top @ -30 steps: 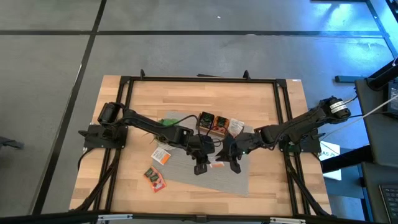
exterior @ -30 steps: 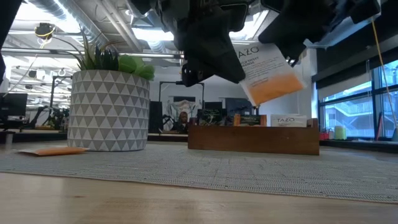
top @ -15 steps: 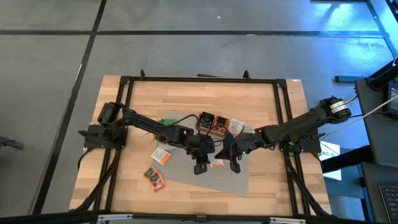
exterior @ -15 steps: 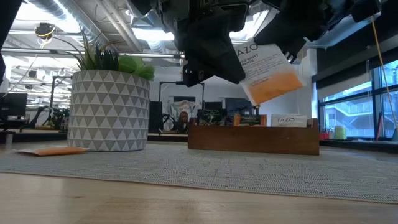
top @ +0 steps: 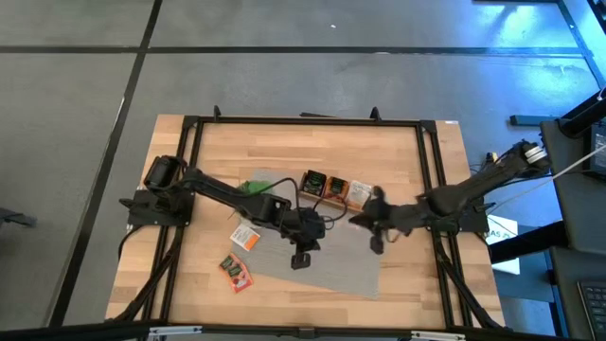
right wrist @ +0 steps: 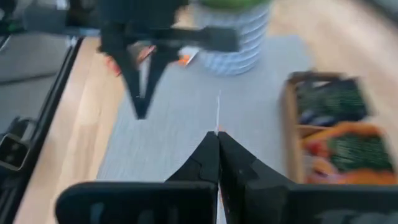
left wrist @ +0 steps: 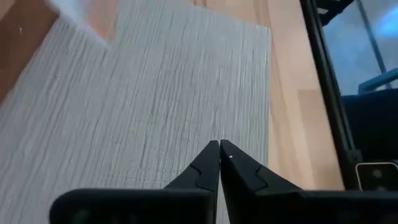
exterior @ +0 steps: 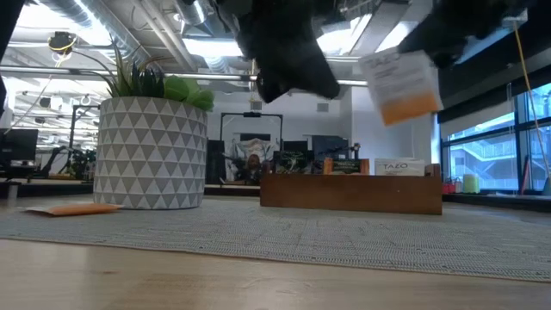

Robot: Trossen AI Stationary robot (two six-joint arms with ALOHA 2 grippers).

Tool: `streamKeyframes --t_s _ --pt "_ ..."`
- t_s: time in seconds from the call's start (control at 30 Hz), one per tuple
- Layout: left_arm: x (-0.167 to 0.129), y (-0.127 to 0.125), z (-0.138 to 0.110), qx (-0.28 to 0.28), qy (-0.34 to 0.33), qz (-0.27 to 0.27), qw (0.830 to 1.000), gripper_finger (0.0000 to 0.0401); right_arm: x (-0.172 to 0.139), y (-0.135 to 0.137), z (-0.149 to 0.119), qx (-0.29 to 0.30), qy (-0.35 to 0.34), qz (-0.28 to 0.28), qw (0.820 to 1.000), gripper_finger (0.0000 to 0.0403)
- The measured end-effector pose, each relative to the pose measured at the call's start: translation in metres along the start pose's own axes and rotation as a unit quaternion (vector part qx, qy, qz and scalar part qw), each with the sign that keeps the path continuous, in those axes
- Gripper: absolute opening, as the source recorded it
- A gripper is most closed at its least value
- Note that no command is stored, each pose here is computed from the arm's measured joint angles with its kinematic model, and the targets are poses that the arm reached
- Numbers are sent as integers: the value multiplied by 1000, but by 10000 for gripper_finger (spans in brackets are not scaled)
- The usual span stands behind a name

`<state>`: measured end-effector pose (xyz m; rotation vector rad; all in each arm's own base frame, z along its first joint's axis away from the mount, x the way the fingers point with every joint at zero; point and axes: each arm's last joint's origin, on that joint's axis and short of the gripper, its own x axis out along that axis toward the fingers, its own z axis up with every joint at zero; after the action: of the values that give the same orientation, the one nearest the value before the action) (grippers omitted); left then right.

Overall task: Pick & Place Tea
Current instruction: Put the white tea bag into the right section of the wooden organizer

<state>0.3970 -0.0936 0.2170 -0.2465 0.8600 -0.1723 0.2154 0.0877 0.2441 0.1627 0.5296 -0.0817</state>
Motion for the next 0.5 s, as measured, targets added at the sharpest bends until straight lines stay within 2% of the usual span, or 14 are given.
streamKeyframes --t_s 0.17,0.27,0.5 --pt "0 -9 7 42 -50 -11 998 12 -28 -13 -25 6 -86 -74 994 2" --pt "-1 -13 14 62 -87 -27 994 12 -26 -25 -48 7 -112 -121 986 2" --pt "-1 -14 16 61 -96 -29 993 9 -14 -46 -88 6 -180 -158 971 1"
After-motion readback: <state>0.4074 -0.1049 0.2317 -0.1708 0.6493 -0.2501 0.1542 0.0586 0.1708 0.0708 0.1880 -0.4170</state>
